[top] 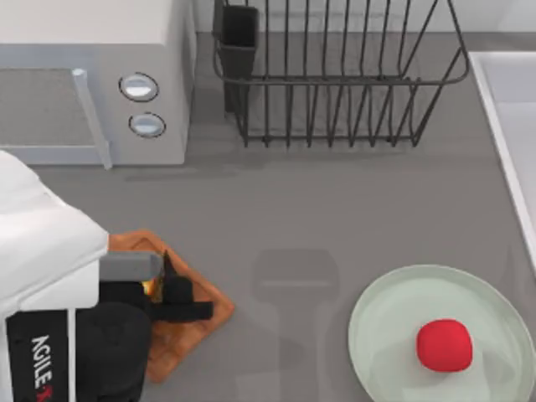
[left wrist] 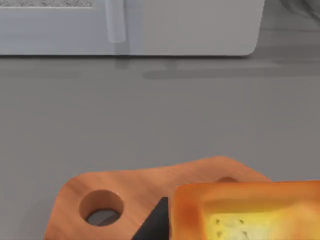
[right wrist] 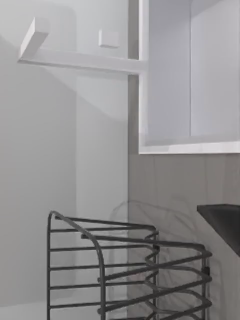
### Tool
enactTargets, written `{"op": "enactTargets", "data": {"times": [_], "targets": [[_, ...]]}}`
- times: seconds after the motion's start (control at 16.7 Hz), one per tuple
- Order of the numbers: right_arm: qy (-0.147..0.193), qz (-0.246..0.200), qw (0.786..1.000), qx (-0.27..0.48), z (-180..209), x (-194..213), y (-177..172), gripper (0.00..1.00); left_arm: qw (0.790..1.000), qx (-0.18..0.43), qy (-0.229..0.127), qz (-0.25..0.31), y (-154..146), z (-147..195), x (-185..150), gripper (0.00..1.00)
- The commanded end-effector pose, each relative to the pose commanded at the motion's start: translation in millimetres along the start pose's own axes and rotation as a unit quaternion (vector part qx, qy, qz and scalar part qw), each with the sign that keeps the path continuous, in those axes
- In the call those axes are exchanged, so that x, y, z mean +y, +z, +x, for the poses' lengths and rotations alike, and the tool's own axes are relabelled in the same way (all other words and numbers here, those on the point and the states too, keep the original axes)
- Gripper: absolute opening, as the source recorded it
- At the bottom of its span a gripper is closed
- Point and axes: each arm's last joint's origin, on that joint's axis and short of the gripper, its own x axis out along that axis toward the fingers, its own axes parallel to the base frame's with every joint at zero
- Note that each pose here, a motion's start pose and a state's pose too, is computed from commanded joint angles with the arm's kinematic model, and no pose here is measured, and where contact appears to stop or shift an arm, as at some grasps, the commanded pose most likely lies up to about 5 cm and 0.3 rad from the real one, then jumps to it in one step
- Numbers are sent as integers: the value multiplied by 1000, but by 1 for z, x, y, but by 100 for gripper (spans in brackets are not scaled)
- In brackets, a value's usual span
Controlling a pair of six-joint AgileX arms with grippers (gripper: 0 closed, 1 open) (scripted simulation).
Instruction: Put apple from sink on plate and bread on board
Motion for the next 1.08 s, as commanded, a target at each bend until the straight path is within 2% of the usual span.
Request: {"op": "enactTargets", "data": {"times": [0.12,0.18,0.72,1.08], "targets": [[0,0,1000,0,0,0,0,100,1000,0,0,0,0,0,0,98],[0,0,1000,0,0,0,0,100,1000,0,0,0,0,0,0,100],[0,0,1000,0,0,0,0,100,1000,0,0,0,0,0,0,100],[0,0,1000,0,0,0,0,100,999,-25,1,-24,32,7,9,100]]}}
